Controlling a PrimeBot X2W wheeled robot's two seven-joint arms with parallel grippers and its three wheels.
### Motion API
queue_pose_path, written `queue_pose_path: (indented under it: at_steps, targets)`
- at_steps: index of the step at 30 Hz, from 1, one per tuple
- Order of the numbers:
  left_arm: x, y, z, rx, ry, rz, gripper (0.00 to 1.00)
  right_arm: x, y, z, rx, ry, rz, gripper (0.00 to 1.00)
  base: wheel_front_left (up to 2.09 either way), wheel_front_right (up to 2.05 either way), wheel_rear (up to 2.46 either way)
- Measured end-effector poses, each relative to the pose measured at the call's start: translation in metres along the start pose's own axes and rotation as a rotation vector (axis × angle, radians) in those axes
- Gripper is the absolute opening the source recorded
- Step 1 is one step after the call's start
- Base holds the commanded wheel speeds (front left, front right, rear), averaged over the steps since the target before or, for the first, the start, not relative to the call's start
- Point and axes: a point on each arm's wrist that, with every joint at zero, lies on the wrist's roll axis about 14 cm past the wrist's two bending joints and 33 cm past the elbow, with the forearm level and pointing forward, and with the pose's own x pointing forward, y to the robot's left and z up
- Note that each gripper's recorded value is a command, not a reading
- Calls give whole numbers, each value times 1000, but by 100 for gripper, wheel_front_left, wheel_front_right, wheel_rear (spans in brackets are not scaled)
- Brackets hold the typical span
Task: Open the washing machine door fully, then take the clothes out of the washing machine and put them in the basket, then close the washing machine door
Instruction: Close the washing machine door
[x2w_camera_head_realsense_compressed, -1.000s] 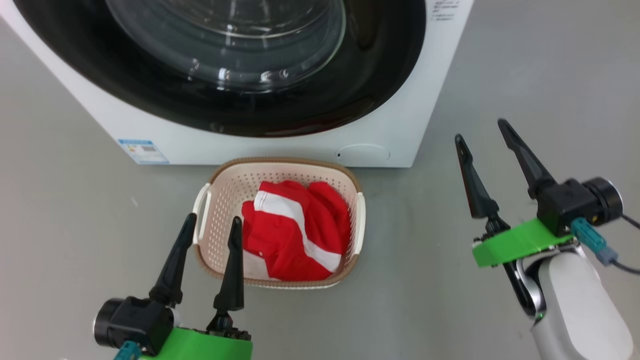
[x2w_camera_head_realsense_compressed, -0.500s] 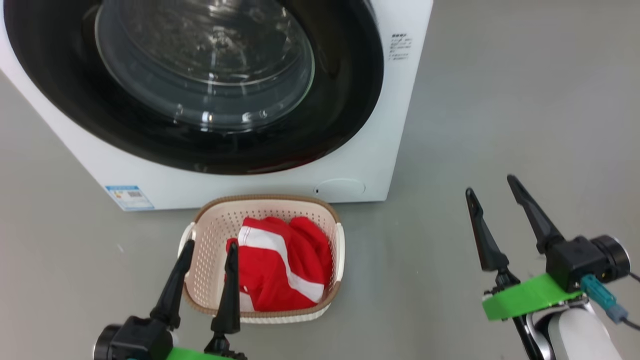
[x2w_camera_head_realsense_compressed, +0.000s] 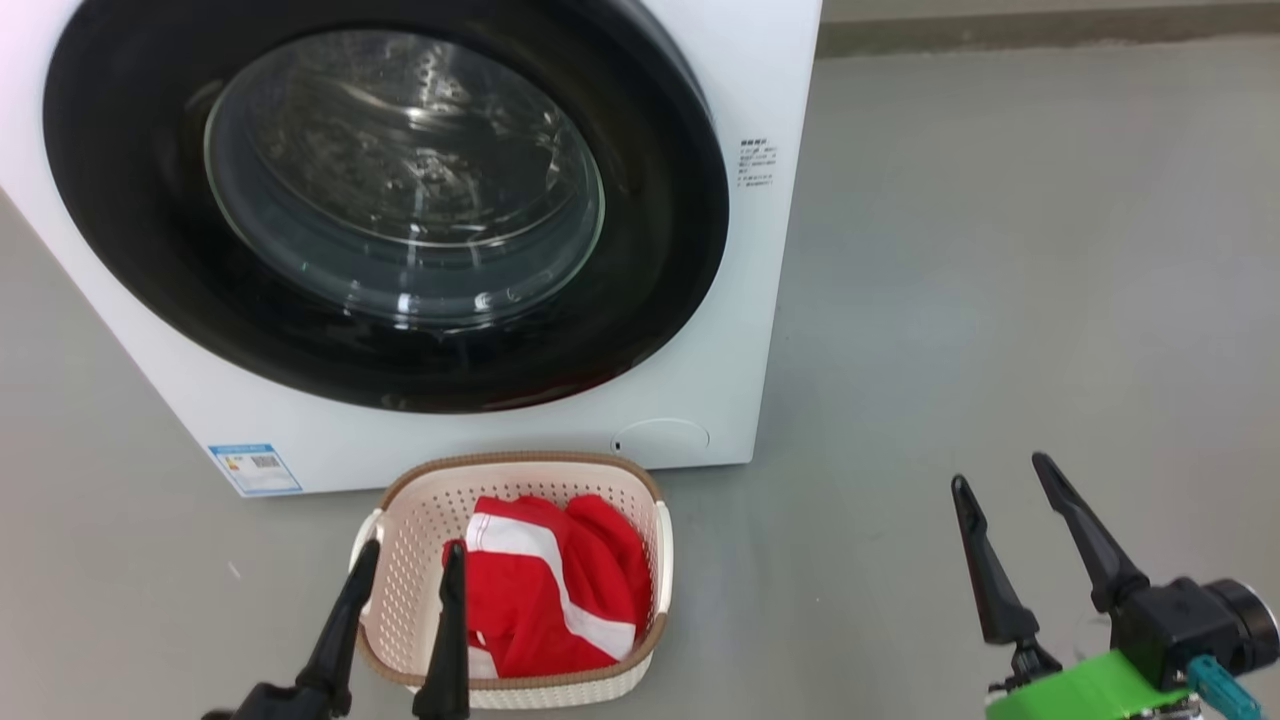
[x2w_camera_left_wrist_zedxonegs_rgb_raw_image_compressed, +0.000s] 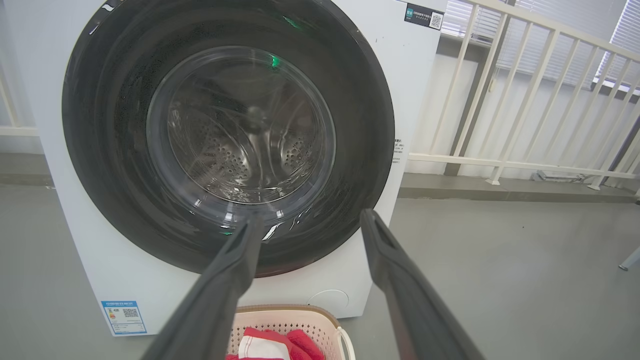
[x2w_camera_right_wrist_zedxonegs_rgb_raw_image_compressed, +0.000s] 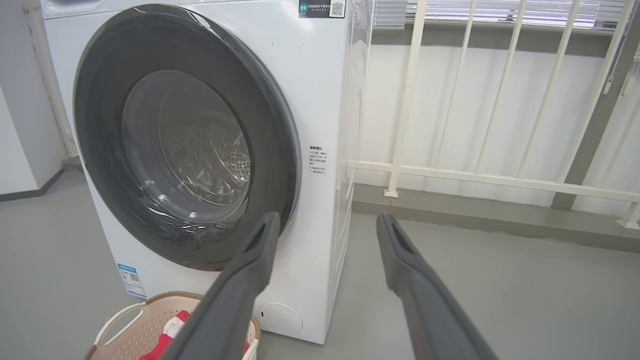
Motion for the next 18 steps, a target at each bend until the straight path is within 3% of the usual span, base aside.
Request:
queue_pose_path:
  at_steps: [18]
  targets:
    - [-24,12,8,79,-17,31,100,-44,-23,8,9,-9,-94,100,0,0,0]
